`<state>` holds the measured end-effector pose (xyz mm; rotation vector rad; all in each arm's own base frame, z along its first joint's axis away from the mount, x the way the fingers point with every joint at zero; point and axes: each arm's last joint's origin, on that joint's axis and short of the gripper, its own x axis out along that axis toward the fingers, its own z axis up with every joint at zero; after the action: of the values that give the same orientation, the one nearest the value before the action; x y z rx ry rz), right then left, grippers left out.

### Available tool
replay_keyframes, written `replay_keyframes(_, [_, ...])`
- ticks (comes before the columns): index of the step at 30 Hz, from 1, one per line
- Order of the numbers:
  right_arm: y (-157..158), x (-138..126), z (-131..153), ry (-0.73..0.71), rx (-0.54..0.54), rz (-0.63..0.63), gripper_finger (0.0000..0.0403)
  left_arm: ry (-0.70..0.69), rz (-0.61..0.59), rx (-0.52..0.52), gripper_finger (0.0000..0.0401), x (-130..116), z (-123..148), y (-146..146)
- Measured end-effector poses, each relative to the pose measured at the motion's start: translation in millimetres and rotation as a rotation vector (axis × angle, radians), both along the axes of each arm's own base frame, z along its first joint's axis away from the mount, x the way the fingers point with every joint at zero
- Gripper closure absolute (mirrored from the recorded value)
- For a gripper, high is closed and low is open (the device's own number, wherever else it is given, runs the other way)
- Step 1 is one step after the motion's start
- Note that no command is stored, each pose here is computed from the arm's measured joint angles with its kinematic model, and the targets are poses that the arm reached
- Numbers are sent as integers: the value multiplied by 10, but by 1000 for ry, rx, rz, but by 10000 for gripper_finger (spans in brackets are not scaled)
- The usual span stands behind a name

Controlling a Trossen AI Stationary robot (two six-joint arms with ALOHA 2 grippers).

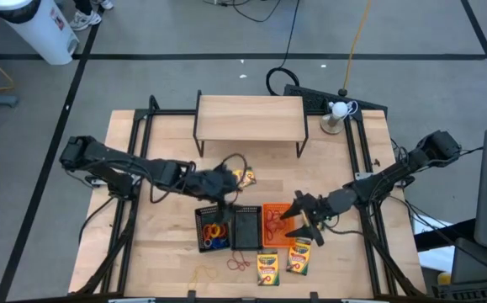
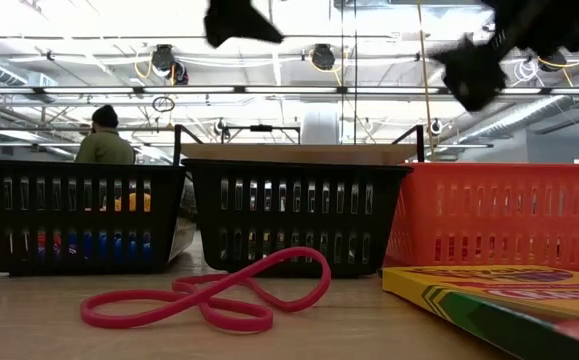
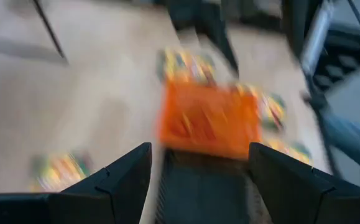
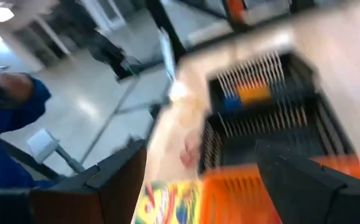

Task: Pick & Place Office Desk Supplies
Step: Put the yellow rubber band into the orange bin

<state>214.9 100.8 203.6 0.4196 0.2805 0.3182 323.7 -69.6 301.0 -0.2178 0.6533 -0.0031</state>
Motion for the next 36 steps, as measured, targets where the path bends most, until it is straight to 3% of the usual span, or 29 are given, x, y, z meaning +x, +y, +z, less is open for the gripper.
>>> replay_keyframes(5, [7,17,153,-228,-147,27,115,256,-4,-124,130,-157,-250,-356])
replay_keyframes(18, [-11,-18,473,-686,-460,-36,115,521,97,-376,130,-415,-711,-1314])
replay_keyframes(26, [-34,-56,593,-835,-526,-99,115,611,97,-467,130,-467,-974,-1659])
replay_keyframes(36, [-43,-73,630,-880,-537,-122,115,826,133,-489,130,-493,-1356,-1789])
